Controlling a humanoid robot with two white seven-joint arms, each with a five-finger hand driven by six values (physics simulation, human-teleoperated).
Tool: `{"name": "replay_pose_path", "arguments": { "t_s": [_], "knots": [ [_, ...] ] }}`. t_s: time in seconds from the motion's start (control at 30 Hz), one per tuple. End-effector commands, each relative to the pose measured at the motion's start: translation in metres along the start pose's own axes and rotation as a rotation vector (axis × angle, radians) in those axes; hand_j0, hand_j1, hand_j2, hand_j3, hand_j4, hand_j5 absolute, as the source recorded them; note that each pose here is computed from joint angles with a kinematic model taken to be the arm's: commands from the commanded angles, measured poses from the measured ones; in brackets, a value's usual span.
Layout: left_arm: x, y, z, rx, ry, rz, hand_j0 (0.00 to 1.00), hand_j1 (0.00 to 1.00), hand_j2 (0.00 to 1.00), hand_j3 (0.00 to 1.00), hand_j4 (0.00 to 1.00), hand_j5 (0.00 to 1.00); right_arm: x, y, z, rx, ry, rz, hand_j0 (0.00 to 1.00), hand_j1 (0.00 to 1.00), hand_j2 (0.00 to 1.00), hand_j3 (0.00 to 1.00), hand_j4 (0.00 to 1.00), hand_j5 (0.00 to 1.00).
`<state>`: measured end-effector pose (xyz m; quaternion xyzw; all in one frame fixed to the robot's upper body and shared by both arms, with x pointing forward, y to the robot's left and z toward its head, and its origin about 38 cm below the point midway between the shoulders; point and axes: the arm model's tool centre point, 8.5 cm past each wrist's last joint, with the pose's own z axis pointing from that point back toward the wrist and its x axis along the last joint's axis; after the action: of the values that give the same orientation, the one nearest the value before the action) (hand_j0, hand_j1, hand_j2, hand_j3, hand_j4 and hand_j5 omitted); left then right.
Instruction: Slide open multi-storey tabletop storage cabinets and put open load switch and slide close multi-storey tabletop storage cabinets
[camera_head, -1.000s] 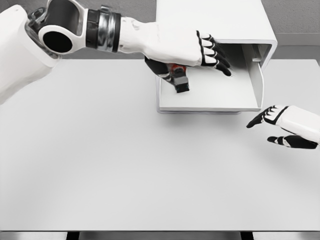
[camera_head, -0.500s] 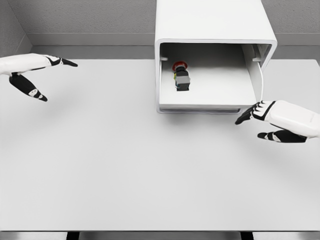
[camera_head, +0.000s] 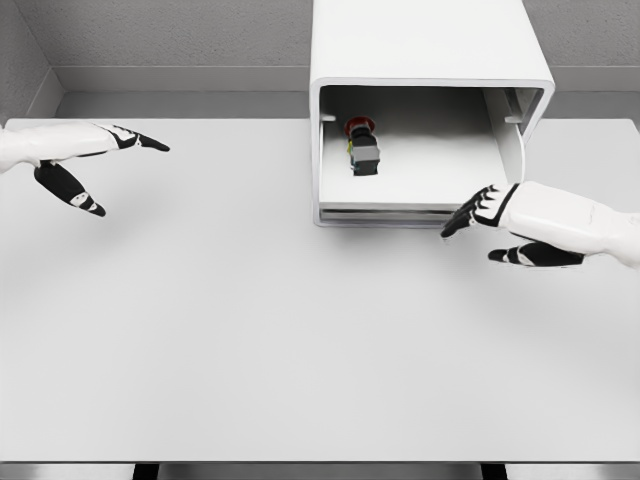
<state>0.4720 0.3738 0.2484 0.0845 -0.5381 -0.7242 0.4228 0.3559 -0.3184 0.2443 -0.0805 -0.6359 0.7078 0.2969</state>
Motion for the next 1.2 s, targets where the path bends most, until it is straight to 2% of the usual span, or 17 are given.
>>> {"name": "replay_pose_path", "arguments": {
  "t_s": [0.0, 0.2, 0.43, 0.5, 0.6, 0.7, 0.8, 0.83, 0.9, 1.0, 1.07, 1.13, 1.17],
  "knots": [
    [0.0, 0.0, 0.001, 0.0, 0.004, 0.0, 1.0, 1.0, 1.0, 1.0, 1.0, 1.0, 0.0, 0.011, -0.006, 0.026, -0.013, -0.029, 0.74, 0.74, 0.74, 0.74, 0.74, 0.74],
    [-0.001, 0.001, 0.002, -0.003, 0.011, -0.009, 1.0, 1.0, 1.0, 1.0, 1.0, 1.0, -0.018, 0.007, -0.023, 0.038, -0.007, -0.044, 0.74, 0.74, 0.74, 0.74, 0.74, 0.74],
    [-0.001, 0.0, 0.001, -0.012, 0.015, -0.02, 1.0, 1.0, 1.0, 1.0, 1.0, 1.0, -0.02, 0.0, -0.023, 0.024, -0.006, -0.035, 0.75, 0.75, 0.75, 0.75, 0.75, 0.75],
    [-0.001, 0.0, 0.001, -0.013, 0.017, -0.02, 1.0, 1.0, 1.0, 1.0, 1.0, 1.0, -0.023, -0.015, -0.014, -0.02, 0.013, -0.016, 0.75, 0.75, 0.75, 0.75, 0.75, 0.75],
    [-0.002, 0.0, 0.002, -0.013, 0.02, -0.019, 1.0, 1.0, 1.0, 1.0, 1.0, 1.0, -0.025, -0.047, 0.008, -0.13, 0.028, -0.007, 0.76, 0.76, 0.76, 0.76, 0.76, 0.76],
    [-0.002, 0.0, 0.002, -0.014, 0.021, -0.02, 1.0, 1.0, 1.0, 1.0, 1.0, 1.0, -0.017, -0.053, 0.006, -0.136, 0.007, 0.015, 0.76, 0.76, 0.76, 0.76, 0.76, 0.76],
    [-0.002, 0.0, 0.003, -0.014, 0.023, -0.021, 1.0, 1.0, 1.0, 1.0, 1.0, 1.0, 0.002, -0.046, 0.008, -0.071, -0.021, 0.052, 0.75, 0.75, 0.75, 0.75, 0.75, 0.75],
    [-0.002, 0.0, 0.003, -0.014, 0.023, -0.021, 1.0, 1.0, 1.0, 1.0, 1.0, 1.0, 0.002, -0.046, 0.014, -0.049, -0.006, 0.059, 0.74, 0.74, 0.74, 0.74, 0.74, 0.74],
    [-0.003, 0.0, 0.004, -0.014, 0.024, -0.021, 1.0, 1.0, 1.0, 1.0, 1.0, 1.0, 0.002, -0.048, 0.017, -0.043, 0.001, 0.066, 0.71, 0.71, 0.71, 0.71, 0.71, 0.71],
    [-0.003, 0.0, 0.004, -0.014, 0.024, -0.021, 1.0, 1.0, 1.0, 1.0, 1.0, 1.0, 0.001, -0.045, 0.018, -0.034, 0.004, 0.058, 0.71, 0.71, 0.71, 0.71, 0.71, 0.71],
    [-0.003, 0.0, 0.005, -0.014, 0.026, -0.021, 1.0, 1.0, 1.0, 1.0, 1.0, 1.0, 0.0, -0.024, 0.019, 0.003, 0.009, 0.018, 0.71, 0.71, 0.71, 0.71, 0.71, 0.71],
    [-0.003, 0.0, 0.005, -0.014, 0.026, -0.021, 1.0, 1.0, 1.0, 1.0, 1.0, 1.0, -0.001, 0.0, 0.013, 0.084, 0.026, 0.025, 0.71, 0.71, 0.71, 0.71, 0.71, 0.71],
    [-0.003, 0.0, 0.005, -0.014, 0.026, -0.021, 1.0, 1.0, 1.0, 1.0, 1.0, 1.0, -0.001, 0.006, 0.01, 0.107, 0.026, 0.029, 0.71, 0.71, 0.71, 0.71, 0.71, 0.71]
  ]
}}
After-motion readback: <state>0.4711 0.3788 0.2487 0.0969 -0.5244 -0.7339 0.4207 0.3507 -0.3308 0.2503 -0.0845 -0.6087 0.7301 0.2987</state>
